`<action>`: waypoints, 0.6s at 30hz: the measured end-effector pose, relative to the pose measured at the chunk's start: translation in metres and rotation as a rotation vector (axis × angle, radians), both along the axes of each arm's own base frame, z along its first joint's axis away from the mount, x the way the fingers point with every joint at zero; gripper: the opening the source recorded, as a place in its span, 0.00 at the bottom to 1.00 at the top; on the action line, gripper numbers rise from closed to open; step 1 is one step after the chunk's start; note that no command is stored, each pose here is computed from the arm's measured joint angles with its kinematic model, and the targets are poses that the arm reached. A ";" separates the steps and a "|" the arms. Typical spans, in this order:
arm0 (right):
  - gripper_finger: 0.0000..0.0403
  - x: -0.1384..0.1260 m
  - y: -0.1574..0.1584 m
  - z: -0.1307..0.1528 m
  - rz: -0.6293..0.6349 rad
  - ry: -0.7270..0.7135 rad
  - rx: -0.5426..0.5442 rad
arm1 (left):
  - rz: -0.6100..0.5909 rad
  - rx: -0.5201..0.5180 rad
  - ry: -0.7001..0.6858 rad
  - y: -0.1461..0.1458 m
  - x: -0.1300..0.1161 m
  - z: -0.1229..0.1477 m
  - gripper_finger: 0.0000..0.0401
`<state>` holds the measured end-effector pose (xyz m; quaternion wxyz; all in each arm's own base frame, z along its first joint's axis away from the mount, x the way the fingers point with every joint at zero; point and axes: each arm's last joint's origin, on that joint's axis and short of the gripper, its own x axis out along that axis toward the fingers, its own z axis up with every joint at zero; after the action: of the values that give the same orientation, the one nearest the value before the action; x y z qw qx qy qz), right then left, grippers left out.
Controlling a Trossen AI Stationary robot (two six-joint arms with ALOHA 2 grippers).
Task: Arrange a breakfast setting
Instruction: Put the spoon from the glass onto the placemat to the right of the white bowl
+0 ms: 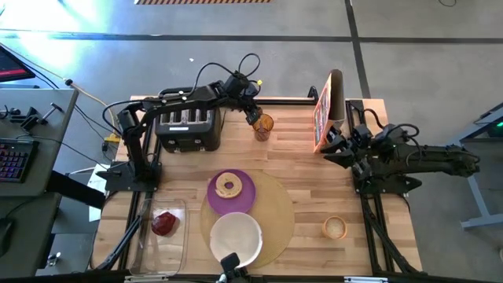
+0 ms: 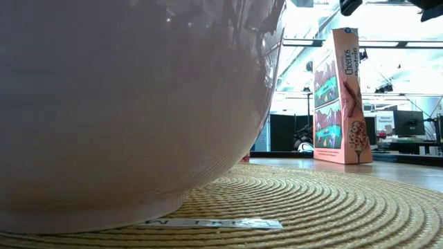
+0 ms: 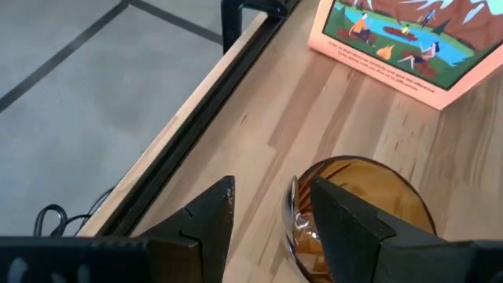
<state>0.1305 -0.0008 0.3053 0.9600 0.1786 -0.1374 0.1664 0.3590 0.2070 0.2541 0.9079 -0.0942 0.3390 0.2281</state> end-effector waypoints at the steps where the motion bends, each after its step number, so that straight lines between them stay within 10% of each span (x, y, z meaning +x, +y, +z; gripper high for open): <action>1: 0.24 0.000 0.001 0.000 0.007 0.000 -0.001 | -0.001 -0.002 0.001 0.000 0.001 -0.001 0.39; 18: 0.24 0.000 0.007 0.000 0.044 -0.007 -0.024 | -0.041 -0.031 -0.002 -0.004 0.004 -0.005 0.39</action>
<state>0.1304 0.0064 0.3052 0.9576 0.1697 -0.1349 0.1897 0.3633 0.2027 0.2490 0.9110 -0.1015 0.3435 0.2042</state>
